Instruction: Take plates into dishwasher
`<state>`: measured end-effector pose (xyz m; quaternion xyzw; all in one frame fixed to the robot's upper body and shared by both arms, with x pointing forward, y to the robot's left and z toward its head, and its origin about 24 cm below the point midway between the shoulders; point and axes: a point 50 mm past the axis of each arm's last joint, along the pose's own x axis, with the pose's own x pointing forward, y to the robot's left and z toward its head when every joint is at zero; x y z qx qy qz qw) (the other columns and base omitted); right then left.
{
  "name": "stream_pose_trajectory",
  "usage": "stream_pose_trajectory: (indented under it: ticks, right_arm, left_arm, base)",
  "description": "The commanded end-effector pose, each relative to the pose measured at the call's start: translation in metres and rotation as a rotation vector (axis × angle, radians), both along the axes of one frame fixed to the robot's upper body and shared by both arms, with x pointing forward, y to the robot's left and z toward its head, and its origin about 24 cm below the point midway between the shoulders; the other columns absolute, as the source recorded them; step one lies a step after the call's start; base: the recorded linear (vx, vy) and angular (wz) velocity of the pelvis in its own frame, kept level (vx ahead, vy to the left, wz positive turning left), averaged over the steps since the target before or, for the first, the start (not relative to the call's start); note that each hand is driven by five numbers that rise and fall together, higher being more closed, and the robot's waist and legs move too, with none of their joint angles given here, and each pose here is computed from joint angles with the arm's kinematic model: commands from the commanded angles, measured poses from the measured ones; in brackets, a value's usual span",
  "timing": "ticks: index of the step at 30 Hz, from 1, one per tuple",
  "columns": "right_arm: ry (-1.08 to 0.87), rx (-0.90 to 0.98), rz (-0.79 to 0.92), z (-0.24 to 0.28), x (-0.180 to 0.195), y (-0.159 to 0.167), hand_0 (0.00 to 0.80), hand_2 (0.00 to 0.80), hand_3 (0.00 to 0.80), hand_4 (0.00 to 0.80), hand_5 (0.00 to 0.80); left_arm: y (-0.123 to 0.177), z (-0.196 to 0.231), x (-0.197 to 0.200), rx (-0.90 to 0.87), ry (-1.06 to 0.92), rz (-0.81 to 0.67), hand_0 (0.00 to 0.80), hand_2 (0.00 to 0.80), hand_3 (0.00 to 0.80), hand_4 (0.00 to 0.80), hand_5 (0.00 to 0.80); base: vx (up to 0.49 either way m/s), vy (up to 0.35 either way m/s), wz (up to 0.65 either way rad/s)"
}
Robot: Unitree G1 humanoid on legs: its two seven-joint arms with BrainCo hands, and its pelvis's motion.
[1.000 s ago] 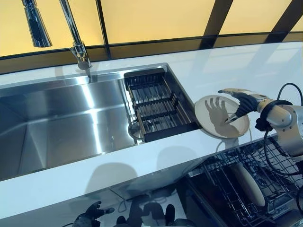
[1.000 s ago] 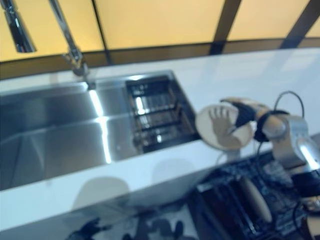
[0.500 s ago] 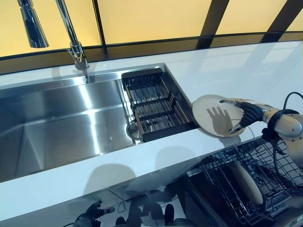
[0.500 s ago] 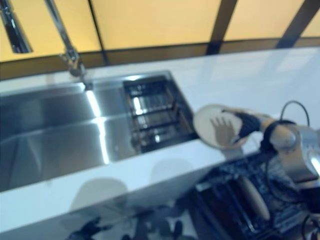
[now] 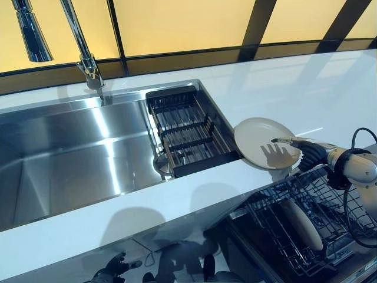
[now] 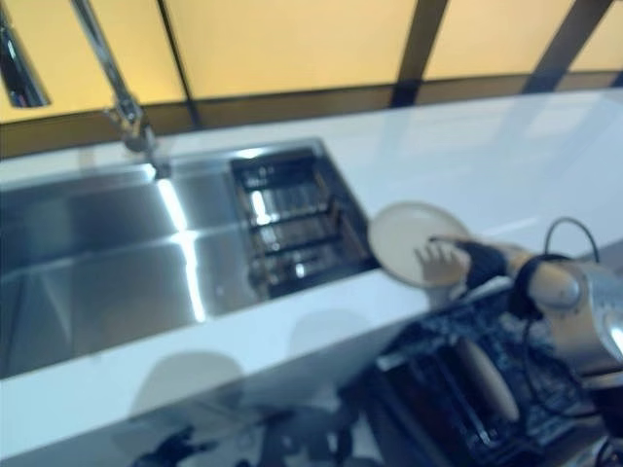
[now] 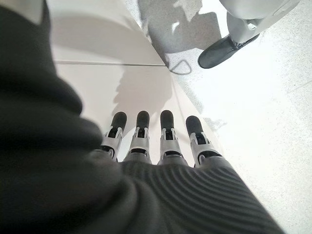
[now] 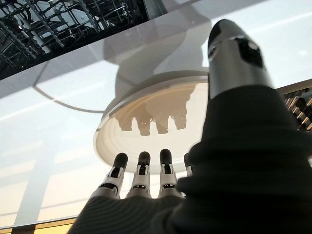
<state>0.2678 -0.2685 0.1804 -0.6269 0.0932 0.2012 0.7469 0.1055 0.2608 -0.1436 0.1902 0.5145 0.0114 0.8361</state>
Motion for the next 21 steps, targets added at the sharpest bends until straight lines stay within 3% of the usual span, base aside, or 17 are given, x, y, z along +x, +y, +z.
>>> stream_pose_trajectory:
  ticks: [1,21]
  right_arm:
    - [-0.056,0.020,0.037,0.010,0.000,0.008,0.000,0.000,0.000,0.000,0.000]
    - [-0.047,0.031,0.043,0.003,0.011,0.015,0.000,0.000,0.000,0.000,0.000]
  left_arm:
    - [0.012,0.003,0.006,0.055,-0.005,-0.003,0.000,0.000,0.000,0.000,0.000]
    - [0.010,0.004,0.010,0.051,-0.009,-0.025,0.000,0.000,0.000,0.000,0.000]
  base:
    - [0.000,0.000,0.00]
    - [0.000,0.000,0.00]
